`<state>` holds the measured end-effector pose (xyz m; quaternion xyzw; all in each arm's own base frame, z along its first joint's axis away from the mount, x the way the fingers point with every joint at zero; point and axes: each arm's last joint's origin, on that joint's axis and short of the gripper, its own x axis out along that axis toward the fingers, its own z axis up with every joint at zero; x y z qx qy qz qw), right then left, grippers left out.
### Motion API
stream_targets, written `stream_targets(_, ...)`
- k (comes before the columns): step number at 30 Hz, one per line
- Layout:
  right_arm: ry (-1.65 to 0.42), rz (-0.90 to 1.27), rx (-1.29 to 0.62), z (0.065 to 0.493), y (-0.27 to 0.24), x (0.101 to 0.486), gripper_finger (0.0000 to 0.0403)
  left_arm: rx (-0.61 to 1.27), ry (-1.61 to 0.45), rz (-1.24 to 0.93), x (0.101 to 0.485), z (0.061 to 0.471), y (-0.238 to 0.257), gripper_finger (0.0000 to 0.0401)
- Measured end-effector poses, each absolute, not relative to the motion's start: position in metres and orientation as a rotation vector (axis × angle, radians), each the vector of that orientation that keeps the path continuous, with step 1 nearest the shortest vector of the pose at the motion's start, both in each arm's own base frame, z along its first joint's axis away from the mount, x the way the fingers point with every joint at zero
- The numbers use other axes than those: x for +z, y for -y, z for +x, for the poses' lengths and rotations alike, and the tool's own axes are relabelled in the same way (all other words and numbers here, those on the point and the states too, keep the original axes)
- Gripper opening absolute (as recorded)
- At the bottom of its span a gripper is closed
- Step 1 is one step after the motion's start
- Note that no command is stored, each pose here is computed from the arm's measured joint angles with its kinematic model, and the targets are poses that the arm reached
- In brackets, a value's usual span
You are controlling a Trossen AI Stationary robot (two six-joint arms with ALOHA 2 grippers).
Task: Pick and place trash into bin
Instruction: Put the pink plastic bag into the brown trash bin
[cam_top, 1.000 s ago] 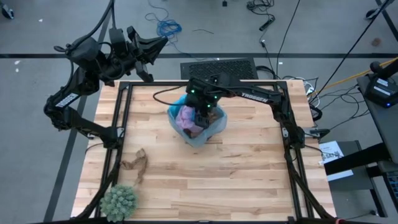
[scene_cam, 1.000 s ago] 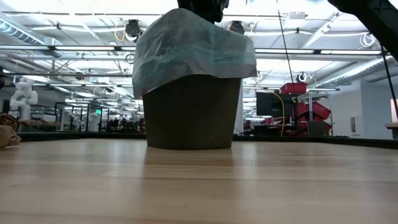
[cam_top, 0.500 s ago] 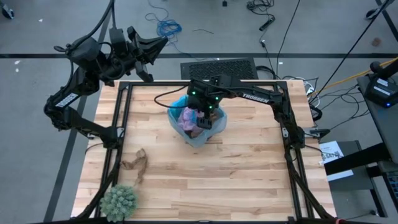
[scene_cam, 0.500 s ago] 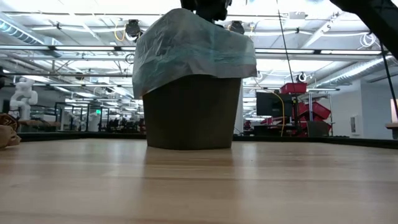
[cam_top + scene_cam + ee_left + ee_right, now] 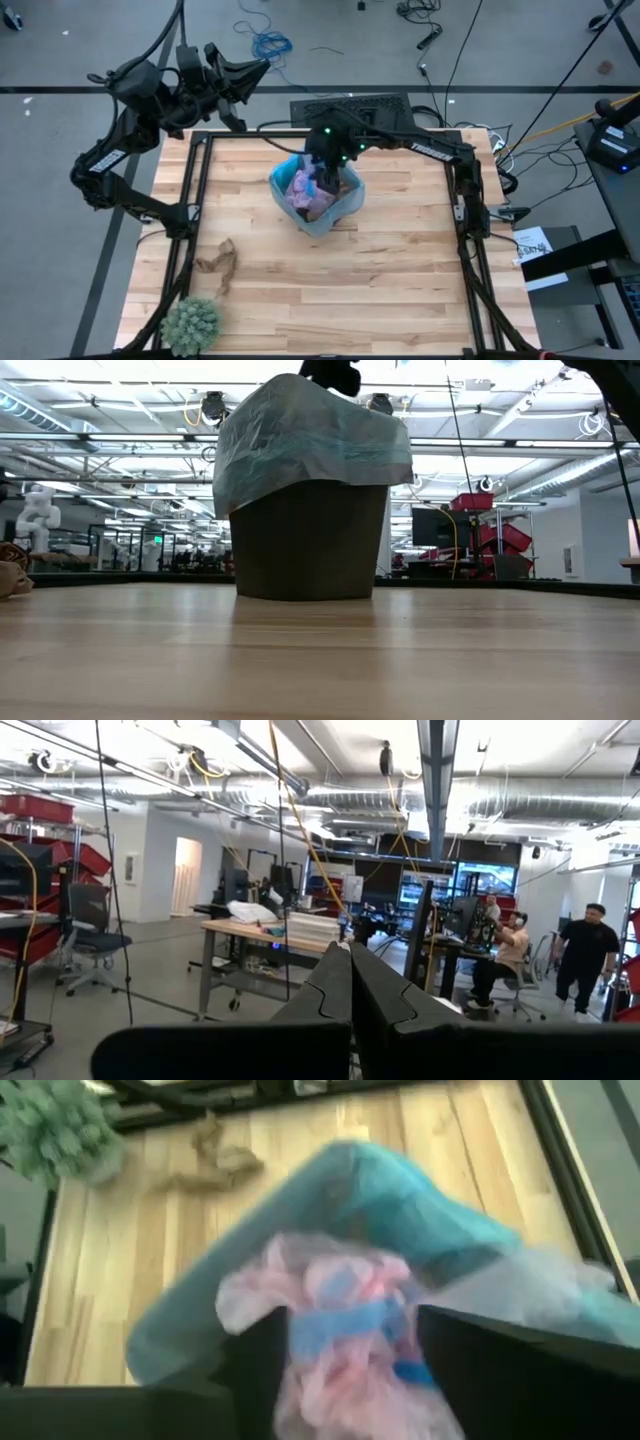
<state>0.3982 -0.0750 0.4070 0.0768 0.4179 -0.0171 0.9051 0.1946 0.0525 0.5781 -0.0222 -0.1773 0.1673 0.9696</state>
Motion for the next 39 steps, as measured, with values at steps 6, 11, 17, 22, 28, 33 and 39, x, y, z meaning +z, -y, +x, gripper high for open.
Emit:
stream_targets(6, -0.891, 0.104, -0.003, 0.409, 0.077, 0.394, 0.0017, 0.337, 0.371, -0.044, 0.579, 0.194, -0.052, 0.0)
stream_targets(11, -0.965, 0.137, 0.007, 0.412, 0.08, 0.38, 0.0002, 0.349, 0.38, -0.045, 0.58, 0.194, -0.053, 0.0)
stream_targets(17, -1.072, 0.159, 0.007, 0.426, 0.083, 0.35, 0.0, 0.364, 0.368, -0.048, 0.578, 0.196, -0.054, 0.0)
stream_targets(22, -1.289, 0.139, 0.015, 0.433, 0.085, 0.31, 0.0, 0.364, 0.364, -0.049, 0.578, 0.197, -0.054, 0.0)
stream_targets(28, -1.302, 0.108, -0.003, 0.438, 0.088, 0.303, 0.0, 0.364, 0.36, -0.051, 0.577, 0.197, -0.054, 0.0)
stream_targets(33, -1.295, 0.126, 0.002, 0.433, 0.09, 0.308, 0.0, 0.364, 0.361, -0.05, 0.578, 0.197, -0.054, 0.0)
stream_targets(39, -1.168, 0.14, -0.003, 0.424, 0.085, 0.339, 0.0, 0.364, 0.363, -0.05, 0.578, 0.197, -0.054, 0.0)
